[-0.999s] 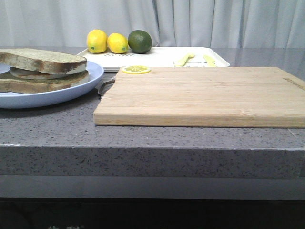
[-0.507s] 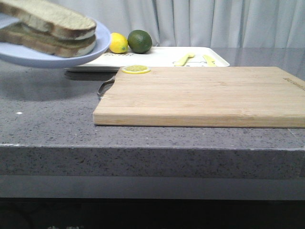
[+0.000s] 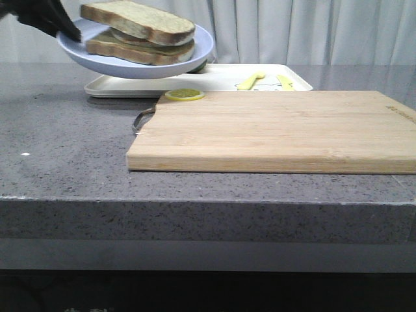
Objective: Place bread and move sandwich to tray
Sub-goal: 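Grip the blue plate rim with the left gripper and lift it onto the tray, then release the plate on the white tray and raise the left gripper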
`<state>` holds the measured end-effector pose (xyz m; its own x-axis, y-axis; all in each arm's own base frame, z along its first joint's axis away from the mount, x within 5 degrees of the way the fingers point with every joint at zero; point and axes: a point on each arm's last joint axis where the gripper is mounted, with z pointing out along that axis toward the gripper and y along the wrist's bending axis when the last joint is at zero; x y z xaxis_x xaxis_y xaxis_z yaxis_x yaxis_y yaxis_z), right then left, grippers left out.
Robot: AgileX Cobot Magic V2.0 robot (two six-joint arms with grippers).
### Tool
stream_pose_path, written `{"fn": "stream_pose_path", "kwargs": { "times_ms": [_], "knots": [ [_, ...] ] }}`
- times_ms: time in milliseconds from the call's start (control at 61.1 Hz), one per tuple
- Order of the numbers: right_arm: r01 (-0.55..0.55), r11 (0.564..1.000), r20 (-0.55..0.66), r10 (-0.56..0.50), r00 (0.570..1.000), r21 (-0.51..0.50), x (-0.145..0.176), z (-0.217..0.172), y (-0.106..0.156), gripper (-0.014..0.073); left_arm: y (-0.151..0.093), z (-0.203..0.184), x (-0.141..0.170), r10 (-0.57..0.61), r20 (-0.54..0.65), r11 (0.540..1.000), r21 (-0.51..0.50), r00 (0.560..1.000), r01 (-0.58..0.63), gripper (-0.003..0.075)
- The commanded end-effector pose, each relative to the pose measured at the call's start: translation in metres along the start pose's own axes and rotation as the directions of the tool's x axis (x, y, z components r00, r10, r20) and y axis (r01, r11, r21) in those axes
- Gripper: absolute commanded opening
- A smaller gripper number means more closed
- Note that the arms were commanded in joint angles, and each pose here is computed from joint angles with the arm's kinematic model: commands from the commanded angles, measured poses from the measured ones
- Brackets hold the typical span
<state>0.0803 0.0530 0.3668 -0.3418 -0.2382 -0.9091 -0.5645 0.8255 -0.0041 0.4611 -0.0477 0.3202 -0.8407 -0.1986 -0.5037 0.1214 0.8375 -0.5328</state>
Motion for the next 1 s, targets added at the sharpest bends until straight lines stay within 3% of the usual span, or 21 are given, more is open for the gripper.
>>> {"fn": "stream_pose_path", "kwargs": {
  "times_ms": [0, 229, 491, 606, 819, 884, 982],
  "knots": [
    [0.002, 1.000, 0.101, -0.004, 0.995, 0.014, -0.014, -0.005, -0.001, 0.0466, -0.030, -0.019, -0.022, -0.101, 0.140, 0.989, 0.117, 0.985, 0.085, -0.0017],
    [0.002, 1.000, 0.101, -0.004, 0.995, 0.014, -0.014, -0.005, -0.001, 0.0466, -0.022, 0.013, -0.033, -0.250, 0.125, 0.946, 0.245, 0.960, 0.214, -0.0015],
    [0.002, 1.000, 0.101, -0.004, 0.995, 0.014, -0.014, -0.005, -0.001, 0.0466, -0.008, 0.034, -0.030, -0.275, 0.103, 0.943, 0.222, 0.956, 0.247, -0.0003],
    [0.002, 1.000, 0.101, -0.004, 0.995, 0.014, -0.014, -0.005, -0.001, 0.0466, -0.007, 0.035, -0.030, -0.271, 0.099, 0.945, 0.216, 0.958, 0.245, 0.0083],
    [0.002, 1.000, 0.101, -0.004, 0.995, 0.014, -0.014, -0.005, -0.001, 0.0466, -0.006, 0.034, -0.028, -0.264, 0.077, 0.947, 0.210, 0.962, 0.243, 0.0368],
    [0.002, 1.000, 0.101, -0.004, 0.995, 0.014, -0.014, -0.005, -0.001, 0.0466, -0.006, 0.032, -0.028, -0.263, 0.077, 0.947, 0.209, 0.962, 0.243, 0.0412],
    [0.002, 1.000, 0.101, -0.004, 0.995, 0.014, -0.014, -0.005, -0.001, 0.0466, -0.006, 0.018, -0.030, -0.224, 0.089, 0.959, 0.199, 0.970, 0.203, 0.0414]
  ]
}}
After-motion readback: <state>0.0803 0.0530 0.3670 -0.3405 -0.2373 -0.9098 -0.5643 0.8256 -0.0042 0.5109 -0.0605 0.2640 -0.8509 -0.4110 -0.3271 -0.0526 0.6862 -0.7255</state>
